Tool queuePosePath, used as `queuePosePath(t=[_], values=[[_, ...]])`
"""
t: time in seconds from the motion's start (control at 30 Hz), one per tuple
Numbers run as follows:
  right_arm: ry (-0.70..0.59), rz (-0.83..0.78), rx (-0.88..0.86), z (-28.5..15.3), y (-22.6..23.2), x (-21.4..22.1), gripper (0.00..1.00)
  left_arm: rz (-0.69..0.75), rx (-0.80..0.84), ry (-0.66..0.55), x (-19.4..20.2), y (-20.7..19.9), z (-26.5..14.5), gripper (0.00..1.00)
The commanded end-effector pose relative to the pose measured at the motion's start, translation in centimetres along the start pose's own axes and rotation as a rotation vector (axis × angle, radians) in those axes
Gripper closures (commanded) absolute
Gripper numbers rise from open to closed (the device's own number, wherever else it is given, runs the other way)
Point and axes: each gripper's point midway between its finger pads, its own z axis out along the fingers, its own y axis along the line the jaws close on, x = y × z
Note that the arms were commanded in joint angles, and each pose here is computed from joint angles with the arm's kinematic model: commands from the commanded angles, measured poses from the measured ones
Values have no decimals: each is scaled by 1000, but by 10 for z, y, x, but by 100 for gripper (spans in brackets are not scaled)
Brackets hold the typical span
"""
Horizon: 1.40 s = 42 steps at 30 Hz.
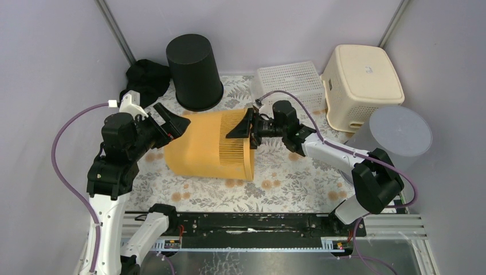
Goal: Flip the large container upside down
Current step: Turn the container upside down at the center of the board.
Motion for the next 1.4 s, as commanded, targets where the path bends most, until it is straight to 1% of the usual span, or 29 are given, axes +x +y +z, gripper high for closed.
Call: queuePosePath(t=[0.0,0.27,0.37,0.47,0.5,0.57,0.67,0.7,0.87,0.97,1.07,1.13,1.23,1.3,1.37], values=[[117,-30,-44,-13,13,18,34,30,66,-42,-11,-15,-1,0],[109,-42,-67,-17,25,16,36,27,58,-34,-7,-10,1,0],[104,-23,-78,-15,28,13,41,26,58,-33,-6,-10,2,0],[91,-10,-84,-14,30,11,52,27,57,-33,-6,-9,2,0],[88,-9,-84,-13,30,9,57,27,56,-32,-5,-9,2,0],[89,-1,-87,-11,30,8,74,27,58,-31,-5,-9,3,0],[106,38,-128,-7,36,6,97,29,59,-29,-4,-9,3,0],[110,47,-149,-6,39,5,100,30,60,-29,-5,-9,3,0],[98,73,-301,-6,65,-4,100,32,77,-40,-11,-17,-3,0],[63,68,-415,-2,82,-18,100,33,133,-54,-24,-37,-14,0],[26,49,-576,-1,105,-33,100,47,191,-83,-43,-62,-31,0],[20,7,-704,-1,125,-38,100,54,227,-99,-54,-76,-40,0],[32,-32,-853,7,143,-42,100,60,273,-118,-66,-92,-52,0],[30,-76,-897,21,146,-43,100,57,292,-121,-70,-99,-54,0],[29,-153,-923,37,149,-37,100,53,307,-114,-70,-102,-54,0]])
